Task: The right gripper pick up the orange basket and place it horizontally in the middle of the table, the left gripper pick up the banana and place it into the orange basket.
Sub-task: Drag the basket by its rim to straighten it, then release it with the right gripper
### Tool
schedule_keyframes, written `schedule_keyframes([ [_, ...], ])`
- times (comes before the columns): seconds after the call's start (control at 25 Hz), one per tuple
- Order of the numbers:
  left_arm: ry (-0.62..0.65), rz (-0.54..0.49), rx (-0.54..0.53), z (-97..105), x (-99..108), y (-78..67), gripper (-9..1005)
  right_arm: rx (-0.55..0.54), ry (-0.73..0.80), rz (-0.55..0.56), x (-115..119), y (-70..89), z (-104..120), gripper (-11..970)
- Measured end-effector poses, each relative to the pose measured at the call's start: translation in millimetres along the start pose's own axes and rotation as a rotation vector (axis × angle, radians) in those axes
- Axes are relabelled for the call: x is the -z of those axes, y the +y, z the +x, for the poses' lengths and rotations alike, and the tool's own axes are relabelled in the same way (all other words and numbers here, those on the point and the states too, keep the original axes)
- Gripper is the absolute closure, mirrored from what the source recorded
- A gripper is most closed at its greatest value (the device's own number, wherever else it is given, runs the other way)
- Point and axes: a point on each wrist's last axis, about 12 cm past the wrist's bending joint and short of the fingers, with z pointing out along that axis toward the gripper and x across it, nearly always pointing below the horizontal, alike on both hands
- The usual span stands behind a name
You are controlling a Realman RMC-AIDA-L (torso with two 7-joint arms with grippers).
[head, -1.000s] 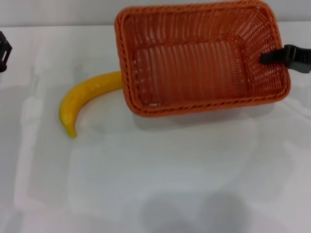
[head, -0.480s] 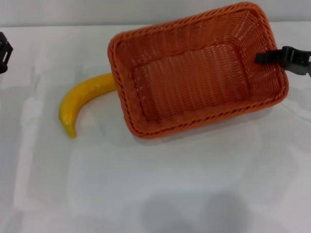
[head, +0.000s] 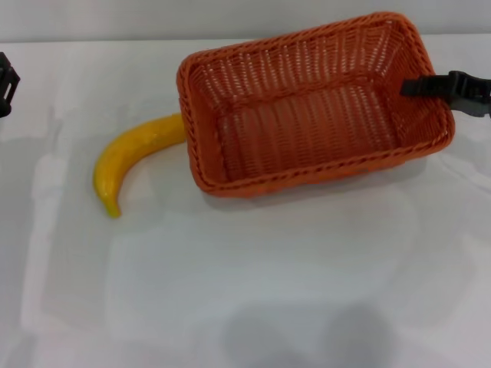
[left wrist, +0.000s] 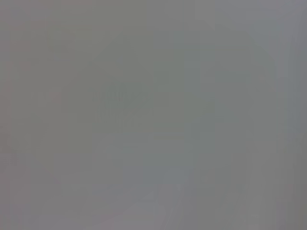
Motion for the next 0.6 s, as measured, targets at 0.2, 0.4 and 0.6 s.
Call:
schedule_keyframes([
  [0.2, -0.001, 0.000, 0.000, -0.1, 0.0, 0.0, 135, -0.002, -0.018, 0.006, 2.2, -2.7, 0.7, 589],
  [0.4, -0.002, -0.004, 0.001, 0.0, 0.5, 0.7, 135, 0.015, -0.047, -0.006, 5.6, -4.5, 1.9, 500],
  [0.6, -0.003, -0.013, 0.002, 0.1, 1.7, 2.5, 135, 0.106, -0.098, -0.046, 9.9, -2.6, 2.6, 346],
])
